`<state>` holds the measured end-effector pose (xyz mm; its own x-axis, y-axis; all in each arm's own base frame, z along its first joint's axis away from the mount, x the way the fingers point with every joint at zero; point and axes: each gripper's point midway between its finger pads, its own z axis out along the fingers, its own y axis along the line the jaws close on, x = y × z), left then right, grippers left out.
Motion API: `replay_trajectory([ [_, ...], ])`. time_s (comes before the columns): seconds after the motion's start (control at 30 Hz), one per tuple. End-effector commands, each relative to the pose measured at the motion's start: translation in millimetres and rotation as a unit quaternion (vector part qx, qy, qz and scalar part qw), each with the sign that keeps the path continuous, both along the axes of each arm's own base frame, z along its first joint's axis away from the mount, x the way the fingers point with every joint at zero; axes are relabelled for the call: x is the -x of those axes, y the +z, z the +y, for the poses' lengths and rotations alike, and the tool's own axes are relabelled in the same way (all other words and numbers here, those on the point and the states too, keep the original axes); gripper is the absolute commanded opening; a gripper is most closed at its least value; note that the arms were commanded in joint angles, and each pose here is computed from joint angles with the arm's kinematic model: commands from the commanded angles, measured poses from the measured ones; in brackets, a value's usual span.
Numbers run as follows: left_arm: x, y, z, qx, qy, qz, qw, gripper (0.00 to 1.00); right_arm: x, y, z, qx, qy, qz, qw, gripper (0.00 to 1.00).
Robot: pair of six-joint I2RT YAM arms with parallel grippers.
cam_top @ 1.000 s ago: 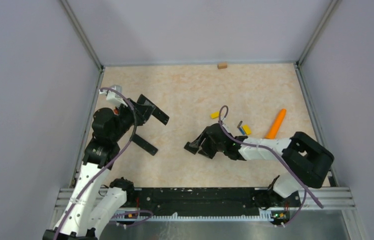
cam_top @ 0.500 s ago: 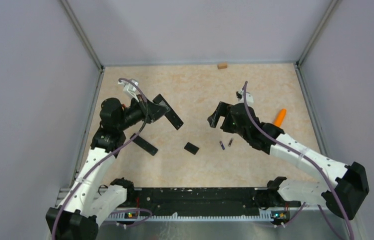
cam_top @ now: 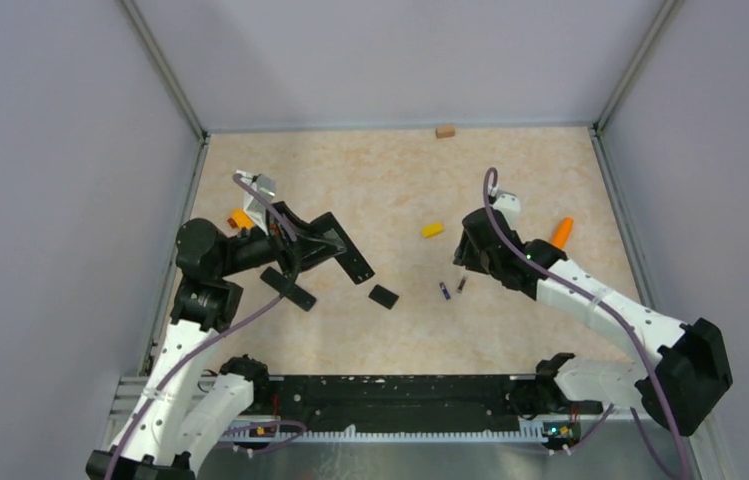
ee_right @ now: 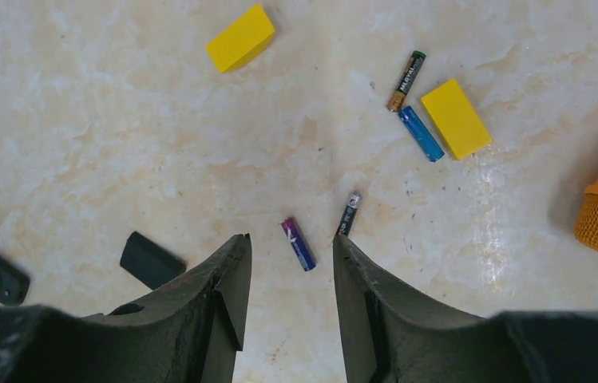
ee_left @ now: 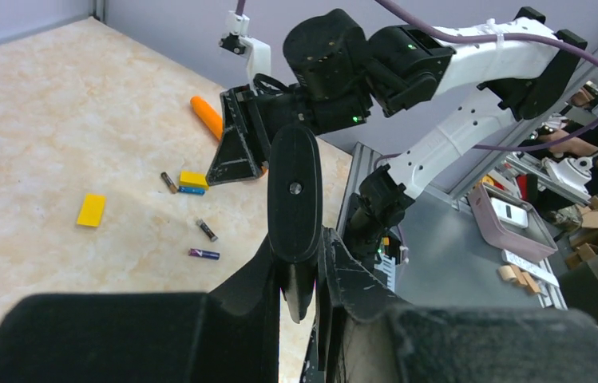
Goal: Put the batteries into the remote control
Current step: Pick up the battery from the center of the board.
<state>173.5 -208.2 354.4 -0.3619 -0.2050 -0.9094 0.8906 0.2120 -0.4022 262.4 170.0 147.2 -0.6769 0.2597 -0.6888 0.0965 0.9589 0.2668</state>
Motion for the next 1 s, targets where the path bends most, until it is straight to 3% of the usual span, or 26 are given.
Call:
replay_trajectory([
  [0.0,0,10,1,-0.010,0.002,-0.018,1.000,0.00,-11,-18,-5,-0.016,-0.046,0.016,0.999,0.44],
  [0.3,-25,4,4,0.011,0.061,0.012,0.998,0.00,1,-80,-19,0.011,-0.088,0.087,0.992,0.41],
  [0.47,-28,1,0,0.008,0.042,0.020,0.999,0.00,9,-104,-17,0.010,-0.076,0.113,0.991,0.41],
  [0.63,-29,-5,-3,0.004,0.030,0.022,0.999,0.00,-1,-107,-11,-0.003,-0.071,0.097,0.993,0.35],
  [0.77,-30,-7,-2,0.004,0.036,0.018,0.999,0.00,-6,-104,-19,0.018,-0.095,0.092,0.991,0.42],
  [0.97,-37,-9,0,-0.003,0.052,0.018,0.998,0.00,-9,-109,-27,0.051,-0.113,0.103,0.987,0.40],
])
